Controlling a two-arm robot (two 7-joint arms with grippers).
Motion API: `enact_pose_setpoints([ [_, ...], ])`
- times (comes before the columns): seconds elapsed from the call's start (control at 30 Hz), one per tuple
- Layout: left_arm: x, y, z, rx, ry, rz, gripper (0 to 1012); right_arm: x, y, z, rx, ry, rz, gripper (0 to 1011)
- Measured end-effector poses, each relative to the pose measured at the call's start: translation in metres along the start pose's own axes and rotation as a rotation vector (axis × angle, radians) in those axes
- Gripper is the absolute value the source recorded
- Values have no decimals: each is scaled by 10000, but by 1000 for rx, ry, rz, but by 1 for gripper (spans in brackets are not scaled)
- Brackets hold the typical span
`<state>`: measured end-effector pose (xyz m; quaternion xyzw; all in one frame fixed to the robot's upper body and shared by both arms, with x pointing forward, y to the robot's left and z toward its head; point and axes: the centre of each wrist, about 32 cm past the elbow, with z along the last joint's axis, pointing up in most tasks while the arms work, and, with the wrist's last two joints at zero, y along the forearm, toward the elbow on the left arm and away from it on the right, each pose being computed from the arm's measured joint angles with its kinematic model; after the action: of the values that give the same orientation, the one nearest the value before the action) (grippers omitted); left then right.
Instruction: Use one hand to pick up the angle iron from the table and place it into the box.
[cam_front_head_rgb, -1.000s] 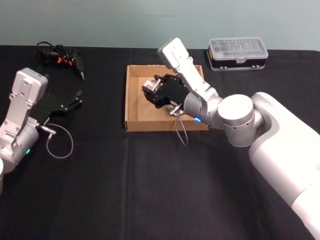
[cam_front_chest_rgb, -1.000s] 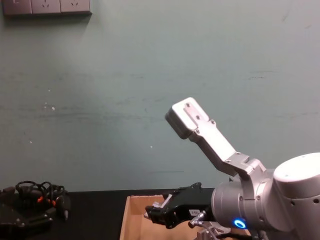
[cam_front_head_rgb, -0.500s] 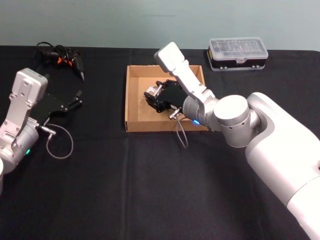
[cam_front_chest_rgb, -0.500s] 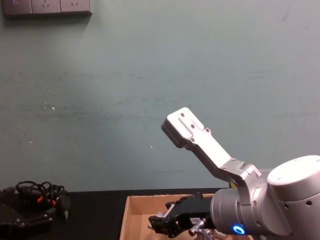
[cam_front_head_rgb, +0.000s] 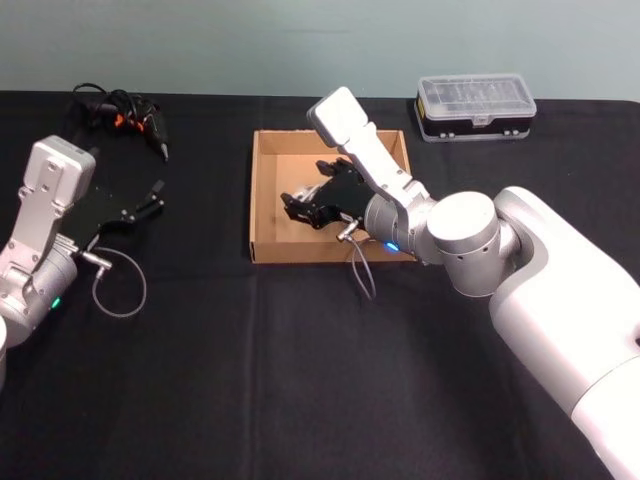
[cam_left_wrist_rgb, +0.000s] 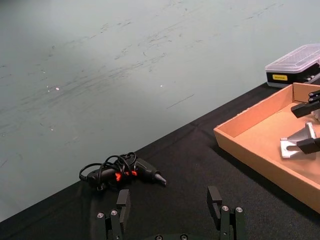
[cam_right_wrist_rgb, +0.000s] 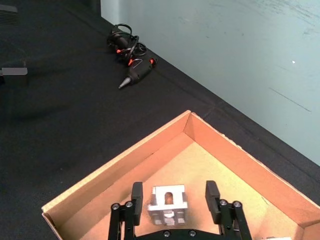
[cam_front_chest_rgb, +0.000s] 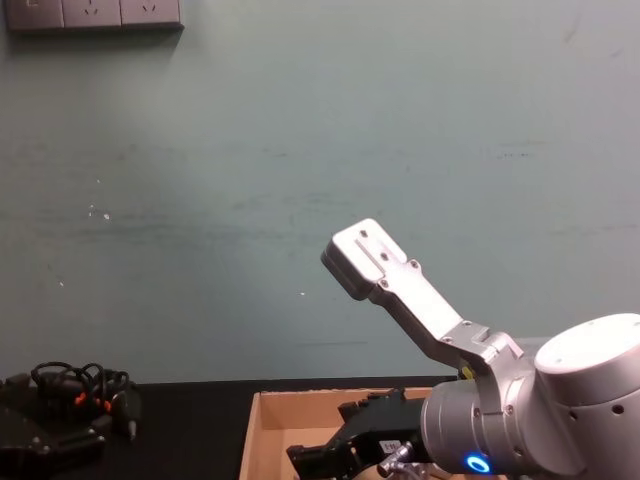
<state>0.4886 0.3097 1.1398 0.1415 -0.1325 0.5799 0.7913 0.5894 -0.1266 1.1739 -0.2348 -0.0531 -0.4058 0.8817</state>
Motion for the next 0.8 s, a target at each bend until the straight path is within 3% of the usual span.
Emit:
enact_pose_setpoints([
  [0.3, 0, 0, 0, 0, 0, 0, 1011, -9, -24, -13, 22, 11, 2, 1004],
  [0.6, 0, 0, 0, 0, 0, 0, 1011, -3, -153, 19, 75, 22, -8, 1004],
  [0.8, 0, 0, 0, 0, 0, 0, 1011, 18, -334, 26, 135, 23, -27, 1004],
])
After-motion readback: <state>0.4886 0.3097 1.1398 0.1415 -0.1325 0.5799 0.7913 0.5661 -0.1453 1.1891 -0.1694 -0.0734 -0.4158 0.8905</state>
